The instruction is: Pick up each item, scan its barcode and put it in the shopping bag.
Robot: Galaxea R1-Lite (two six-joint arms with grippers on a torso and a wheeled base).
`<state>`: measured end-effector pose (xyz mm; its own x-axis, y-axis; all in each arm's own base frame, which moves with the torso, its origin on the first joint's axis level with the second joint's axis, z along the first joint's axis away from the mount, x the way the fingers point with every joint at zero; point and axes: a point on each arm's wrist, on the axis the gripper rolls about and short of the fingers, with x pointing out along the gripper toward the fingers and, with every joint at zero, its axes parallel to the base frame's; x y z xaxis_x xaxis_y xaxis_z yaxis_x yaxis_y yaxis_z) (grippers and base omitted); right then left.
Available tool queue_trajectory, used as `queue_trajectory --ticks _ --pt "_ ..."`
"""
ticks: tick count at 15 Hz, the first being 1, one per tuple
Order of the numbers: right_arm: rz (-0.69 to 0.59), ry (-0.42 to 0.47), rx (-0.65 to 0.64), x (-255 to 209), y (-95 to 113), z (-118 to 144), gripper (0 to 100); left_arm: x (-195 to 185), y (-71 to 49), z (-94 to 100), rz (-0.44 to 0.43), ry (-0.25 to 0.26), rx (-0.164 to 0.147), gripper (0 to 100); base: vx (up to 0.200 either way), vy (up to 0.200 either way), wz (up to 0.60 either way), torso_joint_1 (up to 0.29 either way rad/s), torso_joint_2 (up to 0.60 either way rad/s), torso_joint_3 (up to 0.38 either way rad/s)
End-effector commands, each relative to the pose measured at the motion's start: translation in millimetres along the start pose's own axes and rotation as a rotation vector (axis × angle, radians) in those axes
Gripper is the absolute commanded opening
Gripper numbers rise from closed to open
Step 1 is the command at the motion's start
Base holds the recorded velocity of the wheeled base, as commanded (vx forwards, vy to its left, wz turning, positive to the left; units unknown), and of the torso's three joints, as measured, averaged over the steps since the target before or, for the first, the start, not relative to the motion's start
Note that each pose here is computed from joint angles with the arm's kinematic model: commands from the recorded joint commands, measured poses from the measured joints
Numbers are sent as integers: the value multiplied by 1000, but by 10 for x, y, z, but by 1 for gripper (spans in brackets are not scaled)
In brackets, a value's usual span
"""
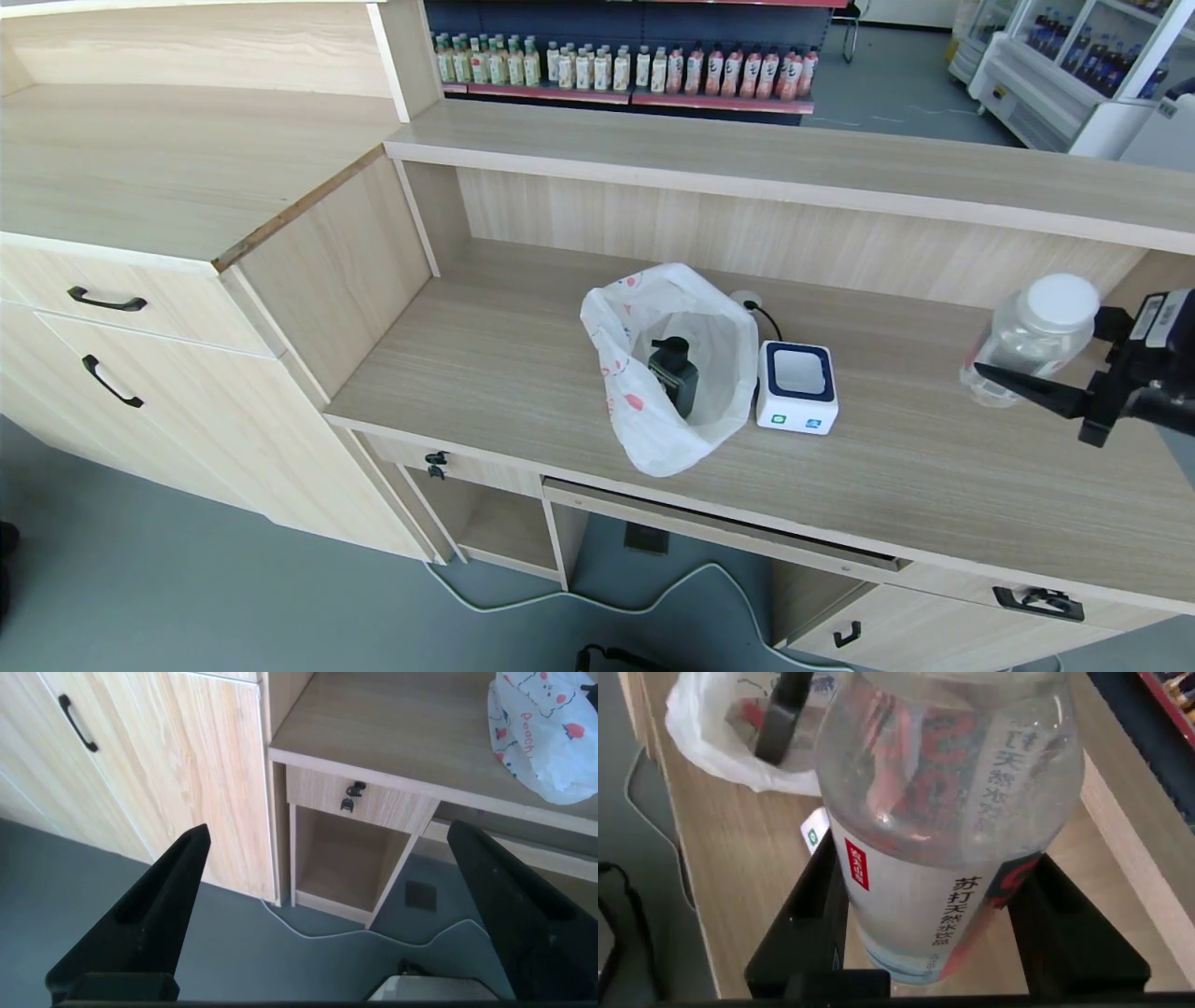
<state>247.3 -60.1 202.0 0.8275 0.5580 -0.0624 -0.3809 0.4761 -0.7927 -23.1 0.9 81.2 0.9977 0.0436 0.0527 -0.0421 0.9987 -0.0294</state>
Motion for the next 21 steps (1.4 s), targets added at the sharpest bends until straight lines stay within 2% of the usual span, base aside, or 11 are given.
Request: queue_trajectory --ticks 1,5,8,10,13,14,16,18,21 --pt "-11 84 -29 18 -48 -432 0 0 0 0 1 -1 0 100 0 0 0 0 0 0" --pt "-78 94 -184 -36 -146 -558 0 0 0 0 1 -1 0 100 0 0 0 0 0 0" --pt "-65 -24 -349 11 -183 -544 0 0 0 -1 1 1 0 100 0 0 0 0 0 0" --pt "-47 -62 -379 97 -157 -536 0 0 0 0 1 -1 0 100 0 0 0 0 0 0" --pt "-56 -72 -491 197 -228 -570 0 0 0 0 1 -1 0 100 0 0 0 0 0 0" --pt "-47 -100 -506 333 -240 -592 0 0 0 0 1 -1 0 100 0 0 0 0 0 0" --pt "-72 -123 -580 424 -301 -618 0 0 0 0 1 -1 0 100 0 0 600 10 2 5" --pt "-69 -153 -591 527 -234 -641 0 0 0 0 1 -1 0 100 0 0 600 2 0 2" --pt "-69 -196 -612 687 -144 -694 0 0 0 0 1 -1 0 100 0 0 0 0 0 0"
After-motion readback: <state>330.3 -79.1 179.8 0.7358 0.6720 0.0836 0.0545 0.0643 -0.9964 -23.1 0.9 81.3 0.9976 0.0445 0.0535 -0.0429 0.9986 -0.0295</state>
